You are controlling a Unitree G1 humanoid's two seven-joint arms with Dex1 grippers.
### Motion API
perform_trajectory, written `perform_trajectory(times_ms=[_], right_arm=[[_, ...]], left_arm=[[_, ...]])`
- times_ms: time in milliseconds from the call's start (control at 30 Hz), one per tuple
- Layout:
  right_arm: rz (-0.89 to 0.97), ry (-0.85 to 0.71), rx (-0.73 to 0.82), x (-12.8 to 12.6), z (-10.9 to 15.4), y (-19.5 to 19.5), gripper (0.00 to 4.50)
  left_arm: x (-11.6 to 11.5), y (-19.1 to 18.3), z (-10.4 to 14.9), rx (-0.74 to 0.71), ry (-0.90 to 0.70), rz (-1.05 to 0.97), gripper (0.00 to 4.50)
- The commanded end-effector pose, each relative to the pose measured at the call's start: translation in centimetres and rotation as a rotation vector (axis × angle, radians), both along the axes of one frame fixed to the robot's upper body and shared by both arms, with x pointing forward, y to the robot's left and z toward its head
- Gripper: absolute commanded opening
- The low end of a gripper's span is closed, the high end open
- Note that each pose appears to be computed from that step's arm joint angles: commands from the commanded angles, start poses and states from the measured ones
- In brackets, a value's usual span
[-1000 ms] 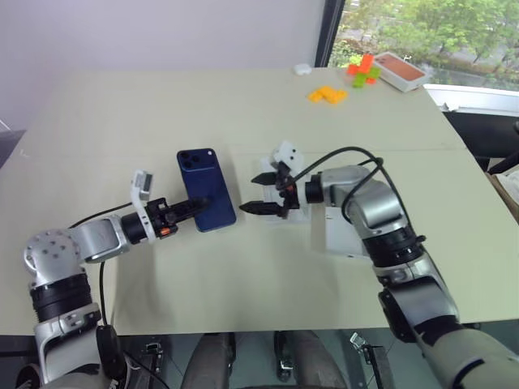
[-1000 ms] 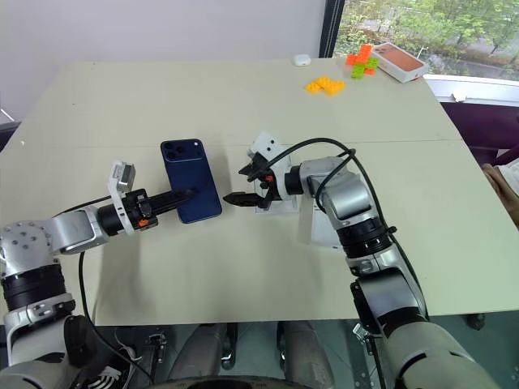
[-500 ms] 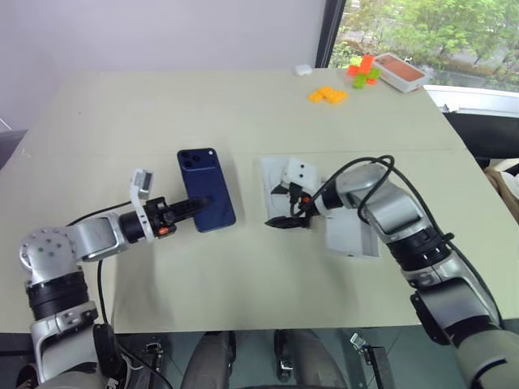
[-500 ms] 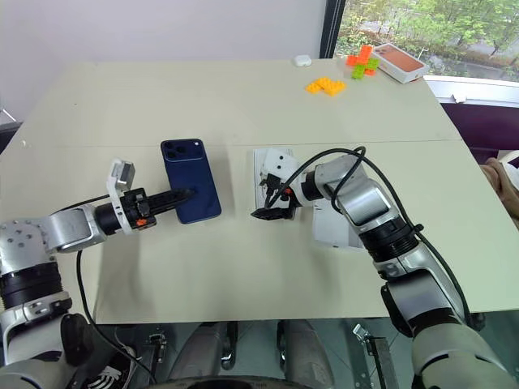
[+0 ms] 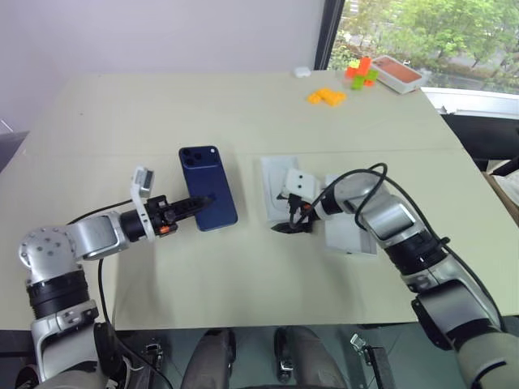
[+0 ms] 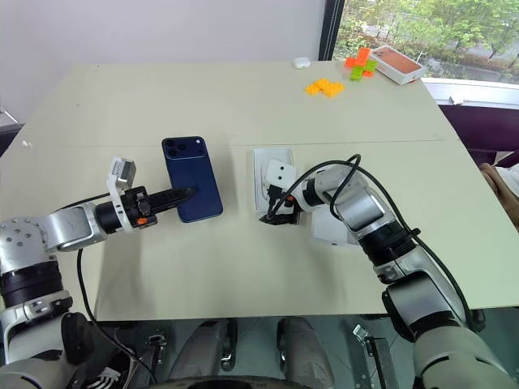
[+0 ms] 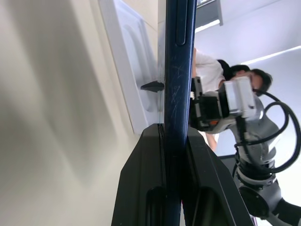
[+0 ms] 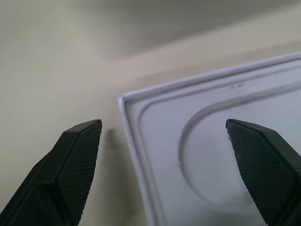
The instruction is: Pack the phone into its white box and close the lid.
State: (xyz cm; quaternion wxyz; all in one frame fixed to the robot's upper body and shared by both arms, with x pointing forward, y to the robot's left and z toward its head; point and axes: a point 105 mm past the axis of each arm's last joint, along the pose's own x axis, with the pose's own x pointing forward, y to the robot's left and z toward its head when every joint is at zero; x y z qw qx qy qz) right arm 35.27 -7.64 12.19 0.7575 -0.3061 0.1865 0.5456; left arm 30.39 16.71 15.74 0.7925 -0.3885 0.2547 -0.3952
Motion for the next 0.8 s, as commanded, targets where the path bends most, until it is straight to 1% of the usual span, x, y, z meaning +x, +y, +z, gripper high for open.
perform_trajectory(times_ms=[33,200,233,300,367,467,667,800], right_arm=[[0.017,-0.039,-0.021,0.1,0.4,-0.4,4.41],[0.032,-0.043,-0.073,0.1,0.2,-1.4,4.41],[0.033,-0.043,-0.078,0.1,0.1,-1.4,4.18],[0.034,-0.048,-0.092,0.1,-0.3,-1.5,3.57],[0.036,-0.053,-0.104,0.1,-0.6,-1.6,2.62],[0.048,-0.067,-0.134,0.1,-1.2,-1.7,1.06],[0.043,-0.072,-0.134,0.2,-1.4,-1.5,1.06],[0.051,-0.059,-0.115,-0.1,-1.4,-1.0,1.06]], left_arm=[[-0.2,-0.5,1.5,-0.016,-0.068,-0.024,0.00],[-0.2,-0.6,1.4,-0.008,-0.065,-0.021,0.00],[-0.1,-0.6,1.4,-0.007,-0.066,-0.020,0.00],[-0.1,-0.6,1.4,-0.005,-0.068,-0.019,0.00],[-0.1,-0.7,1.3,-0.001,-0.069,-0.020,0.00],[-0.1,-0.7,1.3,0.006,-0.069,-0.020,0.00],[-0.2,-0.8,1.4,0.005,-0.067,-0.025,0.00],[-0.1,-0.7,1.3,0.007,-0.066,-0.019,0.00]])
